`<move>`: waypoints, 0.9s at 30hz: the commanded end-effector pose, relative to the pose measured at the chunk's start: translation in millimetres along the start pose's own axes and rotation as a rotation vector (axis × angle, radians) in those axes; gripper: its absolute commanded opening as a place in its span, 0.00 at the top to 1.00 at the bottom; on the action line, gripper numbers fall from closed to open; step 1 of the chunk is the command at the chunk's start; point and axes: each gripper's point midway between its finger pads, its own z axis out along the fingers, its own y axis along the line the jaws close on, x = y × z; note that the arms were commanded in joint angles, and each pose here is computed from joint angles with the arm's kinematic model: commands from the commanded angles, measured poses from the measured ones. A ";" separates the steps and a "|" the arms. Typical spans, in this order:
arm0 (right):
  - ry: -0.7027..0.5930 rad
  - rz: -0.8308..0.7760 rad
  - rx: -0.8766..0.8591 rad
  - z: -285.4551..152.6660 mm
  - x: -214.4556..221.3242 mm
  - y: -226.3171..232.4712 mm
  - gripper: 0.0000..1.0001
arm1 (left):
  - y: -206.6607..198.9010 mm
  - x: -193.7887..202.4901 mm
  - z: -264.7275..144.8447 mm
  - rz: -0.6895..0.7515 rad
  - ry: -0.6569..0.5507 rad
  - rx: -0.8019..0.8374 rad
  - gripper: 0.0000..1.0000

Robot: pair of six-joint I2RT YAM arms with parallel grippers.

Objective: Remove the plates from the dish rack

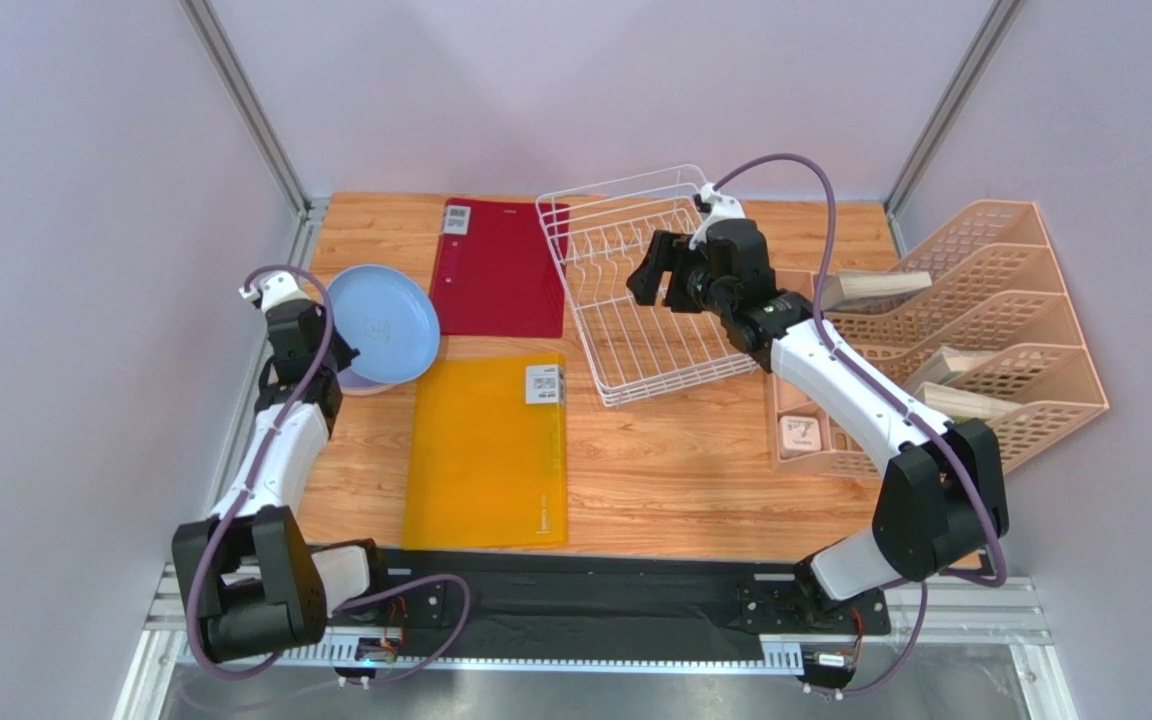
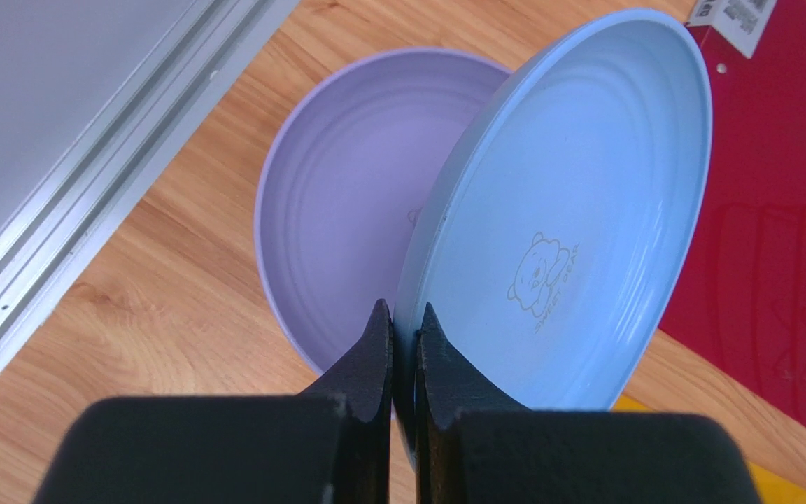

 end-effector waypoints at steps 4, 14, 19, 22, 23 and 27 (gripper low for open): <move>-0.019 -0.005 -0.049 2.8 -6.4 10.7 0.22 | 14.1 -10.2 14.5 -0.087 -0.093 -0.043 1.00; 0.027 -0.001 -0.064 15.0 5.7 10.5 0.22 | 21.5 -29.7 5.5 -0.151 -0.154 -0.053 1.00; 0.041 0.002 -0.076 17.6 8.2 12.4 0.22 | 32.5 -18.0 10.5 -0.159 -0.128 -0.108 1.00; 0.039 -0.001 -0.074 17.0 8.2 11.3 0.22 | 37.8 -7.8 12.2 -0.164 -0.109 -0.131 1.00; 0.040 -0.001 -0.072 16.7 8.8 11.2 0.22 | 38.5 -6.4 12.4 -0.169 -0.106 -0.136 0.99; 0.038 -0.008 -0.062 15.8 10.2 8.0 0.22 | 43.7 4.2 15.7 -0.167 -0.076 -0.162 0.89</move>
